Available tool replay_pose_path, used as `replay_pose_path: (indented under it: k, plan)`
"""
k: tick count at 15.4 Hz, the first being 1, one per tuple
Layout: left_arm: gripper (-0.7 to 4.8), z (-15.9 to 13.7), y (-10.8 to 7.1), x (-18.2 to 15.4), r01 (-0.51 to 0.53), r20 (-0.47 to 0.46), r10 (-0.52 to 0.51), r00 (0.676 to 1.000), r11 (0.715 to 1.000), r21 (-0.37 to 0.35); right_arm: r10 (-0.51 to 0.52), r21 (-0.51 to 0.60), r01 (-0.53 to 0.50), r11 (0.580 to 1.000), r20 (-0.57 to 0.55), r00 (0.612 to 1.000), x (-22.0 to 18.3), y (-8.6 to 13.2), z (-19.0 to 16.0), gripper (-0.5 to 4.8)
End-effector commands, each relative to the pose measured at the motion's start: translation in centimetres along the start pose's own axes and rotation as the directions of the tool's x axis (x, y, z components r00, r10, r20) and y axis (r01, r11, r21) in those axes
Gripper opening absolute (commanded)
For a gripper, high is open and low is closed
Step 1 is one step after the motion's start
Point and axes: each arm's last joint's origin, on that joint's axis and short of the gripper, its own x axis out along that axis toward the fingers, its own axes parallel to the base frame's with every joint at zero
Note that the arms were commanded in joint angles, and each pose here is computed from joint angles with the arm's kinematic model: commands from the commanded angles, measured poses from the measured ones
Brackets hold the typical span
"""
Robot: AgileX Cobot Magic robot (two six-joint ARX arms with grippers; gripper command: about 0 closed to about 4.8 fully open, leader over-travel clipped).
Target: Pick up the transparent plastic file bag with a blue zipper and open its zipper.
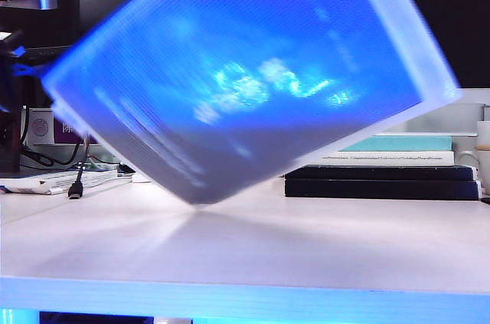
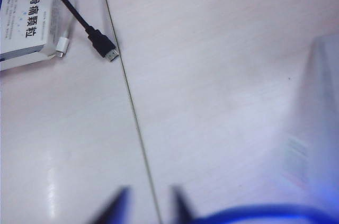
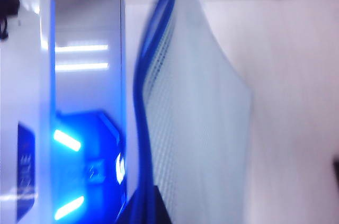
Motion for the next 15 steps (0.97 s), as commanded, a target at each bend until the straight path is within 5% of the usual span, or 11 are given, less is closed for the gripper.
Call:
replay_pose_path:
  k: [1,5,8,9,10,11,12,13,14,15]
  plan:
    - [4.79,0.8,-0.3,-0.4,0.156,0.120,-0.147,0.982,0.985,-0.073,-0.021,0.040,0.023,0.999,-0.071,0.997,-0.1,-0.3,-0.7,-0.02]
    - [4.79,1.9,-0.7,-1.1,0.379,0.265,-0.344,0.901,0.921,-0.094,-0.011,0.098,0.032,0.995,-0.209,0.978,2.4,-1.6,-2.0,-0.02]
    - [4.79,2.2,-0.6,-1.3,0.391,0.300,-0.348,0.888,0.916,-0.095,0.008,0.140,0.041,0.989,-0.338,0.941,5.2,-3.1,-3.4,-0.02]
    - [4.79,2.2,-0.6,-1.3,0.393,0.300,-0.348,0.888,0.914,-0.101,-0.022,0.140,0.085,0.987,-0.400,0.916,5.7,-3.6,-3.7,-0.02]
    - [4.79,2.2,-0.6,-1.3,0.392,0.297,-0.348,0.889,0.914,-0.102,-0.140,0.086,0.220,0.972,-0.544,0.827,6.4,-4.7,-4.3,0.01]
    - [4.79,2.2,-0.6,-1.3,0.396,0.298,-0.350,0.888,0.912,-0.106,-0.243,0.093,0.362,0.927,-0.587,0.772,6.0,-5.6,-4.7,2.78]
    - [4.79,2.2,-0.6,-1.3,0.396,0.298,-0.350,0.888,0.911,-0.112,-0.249,0.105,0.380,0.919,-0.593,0.766,5.6,-5.9,-5.0,4.26]
    - [4.79,2.4,-0.8,-1.4,0.452,0.323,-0.403,0.857,0.887,-0.094,-0.343,0.224,0.538,0.813,-0.562,0.753,2.5,-7.1,-6.3,4.50]
    - [4.79,2.5,-0.7,-1.9,0.443,0.343,-0.393,0.853,0.893,-0.080,-0.411,0.350,0.571,0.743,-0.435,0.801,0.0,-6.9,-6.0,4.49]
    - [4.79,2.7,-0.6,-2.9,0.405,0.376,-0.355,0.856,0.912,-0.060,-0.410,0.477,0.505,0.720,-0.295,0.863,-2.6,-6.0,-6.3,4.47]
